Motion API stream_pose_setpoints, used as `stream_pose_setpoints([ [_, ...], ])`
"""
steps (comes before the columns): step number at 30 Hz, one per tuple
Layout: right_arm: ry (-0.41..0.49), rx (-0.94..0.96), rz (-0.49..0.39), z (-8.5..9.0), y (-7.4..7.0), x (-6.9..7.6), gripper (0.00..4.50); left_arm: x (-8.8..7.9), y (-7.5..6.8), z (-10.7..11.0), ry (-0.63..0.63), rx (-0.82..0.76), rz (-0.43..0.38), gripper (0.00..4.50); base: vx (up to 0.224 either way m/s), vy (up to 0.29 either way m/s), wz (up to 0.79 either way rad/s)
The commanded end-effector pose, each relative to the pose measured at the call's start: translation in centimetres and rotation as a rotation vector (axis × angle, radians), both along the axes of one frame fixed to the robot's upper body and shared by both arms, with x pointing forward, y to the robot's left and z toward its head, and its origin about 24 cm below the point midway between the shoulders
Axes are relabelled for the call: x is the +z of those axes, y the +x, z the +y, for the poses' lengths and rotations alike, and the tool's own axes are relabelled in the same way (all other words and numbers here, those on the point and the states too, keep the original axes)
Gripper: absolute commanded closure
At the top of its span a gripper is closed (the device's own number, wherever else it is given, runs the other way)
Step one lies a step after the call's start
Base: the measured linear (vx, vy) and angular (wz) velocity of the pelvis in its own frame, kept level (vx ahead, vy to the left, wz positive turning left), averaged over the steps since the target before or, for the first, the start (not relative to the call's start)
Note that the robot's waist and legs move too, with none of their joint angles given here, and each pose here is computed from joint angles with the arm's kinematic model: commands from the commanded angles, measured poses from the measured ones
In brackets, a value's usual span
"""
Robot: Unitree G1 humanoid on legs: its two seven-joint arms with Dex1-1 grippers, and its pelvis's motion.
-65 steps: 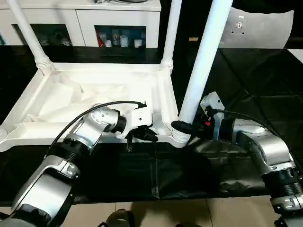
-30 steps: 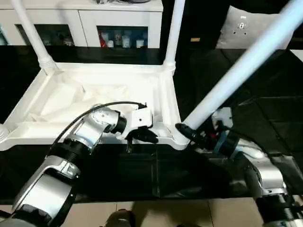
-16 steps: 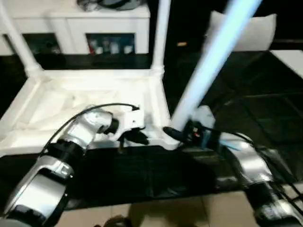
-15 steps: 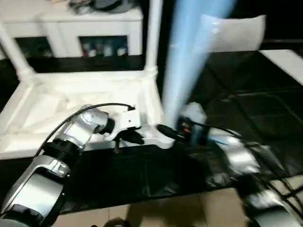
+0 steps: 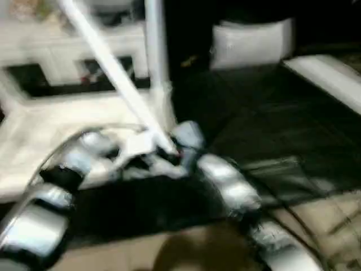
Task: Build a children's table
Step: Insert table leg to table base
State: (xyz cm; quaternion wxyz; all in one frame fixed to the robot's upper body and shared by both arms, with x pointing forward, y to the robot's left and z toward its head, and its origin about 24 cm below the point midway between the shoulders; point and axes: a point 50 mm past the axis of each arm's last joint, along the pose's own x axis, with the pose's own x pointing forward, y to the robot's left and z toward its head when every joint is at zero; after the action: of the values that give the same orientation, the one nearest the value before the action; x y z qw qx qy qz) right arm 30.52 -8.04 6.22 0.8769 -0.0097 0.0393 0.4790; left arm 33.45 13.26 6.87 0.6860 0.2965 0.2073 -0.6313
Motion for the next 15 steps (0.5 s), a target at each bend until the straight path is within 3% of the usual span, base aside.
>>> stream_pose_setpoints([
  [1,0.097,0.000,-0.003,-3.6,-0.3,1.4,2.57,2.5,1.0,0.2,-0.097,0.059,-0.079,4.50,0.051,0.024,0.13],
  [2,0.100,-0.003,-0.007,-3.8,-0.3,1.5,2.57,2.5,1.0,0.2,-0.098,0.061,-0.080,4.50,0.052,0.035,-0.08],
  [4,0.152,-0.107,-0.095,-7.6,0.5,3.1,2.57,3.1,0.8,0.6,-0.144,0.076,-0.084,4.50,0.026,0.018,-0.04],
  [8,0.191,-0.243,-0.129,-9.4,1.4,3.7,2.57,3.4,0.6,1.2,-0.183,0.115,-0.102,4.50,0.000,0.000,0.00],
  [11,0.335,-0.372,-0.167,-10.1,2.1,5.3,2.57,3.8,0.5,1.6,-0.230,0.149,-0.110,4.50,0.000,0.000,0.00],
  [12,0.382,-0.381,-0.169,-10.3,2.1,5.9,2.57,4.0,0.5,1.8,-0.251,0.171,-0.112,4.06,0.000,0.000,0.00],
  [14,0.409,-0.385,-0.176,-10.4,2.2,6.4,2.57,4.2,0.5,1.9,-0.277,0.190,-0.109,3.95,0.000,0.000,0.00],
  [15,0.434,-0.394,-0.183,-10.6,2.2,7.1,2.57,4.9,0.6,2.1,-0.362,0.250,-0.115,3.89,0.000,0.000,0.00],
])
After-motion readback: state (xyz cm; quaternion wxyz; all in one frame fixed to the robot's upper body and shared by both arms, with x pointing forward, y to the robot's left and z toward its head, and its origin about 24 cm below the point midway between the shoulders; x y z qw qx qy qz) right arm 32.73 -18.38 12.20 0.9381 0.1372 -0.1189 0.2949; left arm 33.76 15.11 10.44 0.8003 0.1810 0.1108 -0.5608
